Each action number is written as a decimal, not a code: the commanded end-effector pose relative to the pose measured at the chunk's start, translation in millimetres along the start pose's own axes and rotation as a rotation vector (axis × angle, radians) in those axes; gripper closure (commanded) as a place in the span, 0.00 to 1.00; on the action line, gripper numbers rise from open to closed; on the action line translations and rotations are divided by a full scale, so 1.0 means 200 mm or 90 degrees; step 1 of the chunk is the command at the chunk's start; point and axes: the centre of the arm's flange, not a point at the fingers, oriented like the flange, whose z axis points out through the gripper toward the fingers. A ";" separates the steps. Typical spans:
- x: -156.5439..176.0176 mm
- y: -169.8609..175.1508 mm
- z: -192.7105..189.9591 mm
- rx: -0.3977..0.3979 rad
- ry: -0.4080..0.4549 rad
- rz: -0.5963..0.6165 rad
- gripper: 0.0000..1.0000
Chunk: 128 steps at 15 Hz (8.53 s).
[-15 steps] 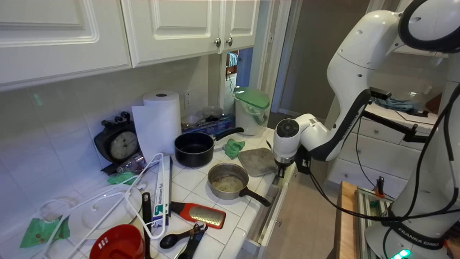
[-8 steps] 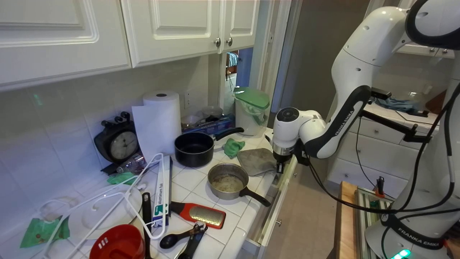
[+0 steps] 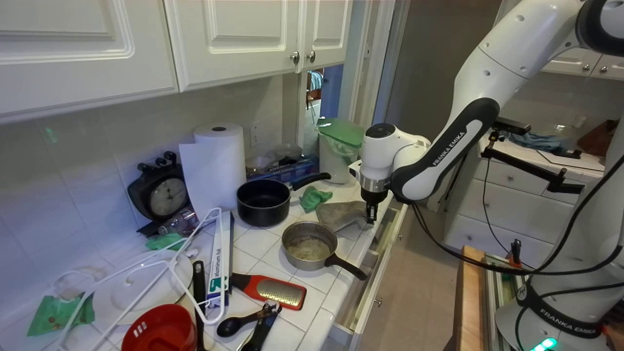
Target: Put the towel on top of the pot
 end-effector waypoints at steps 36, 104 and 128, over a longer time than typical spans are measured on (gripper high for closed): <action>0.56 0.23 -0.64 0.046 0.057 0.223 0.95; 0.32 -0.53 -0.30 0.053 0.070 0.064 0.96; 0.29 -0.62 -0.36 -0.027 0.023 -0.054 0.17</action>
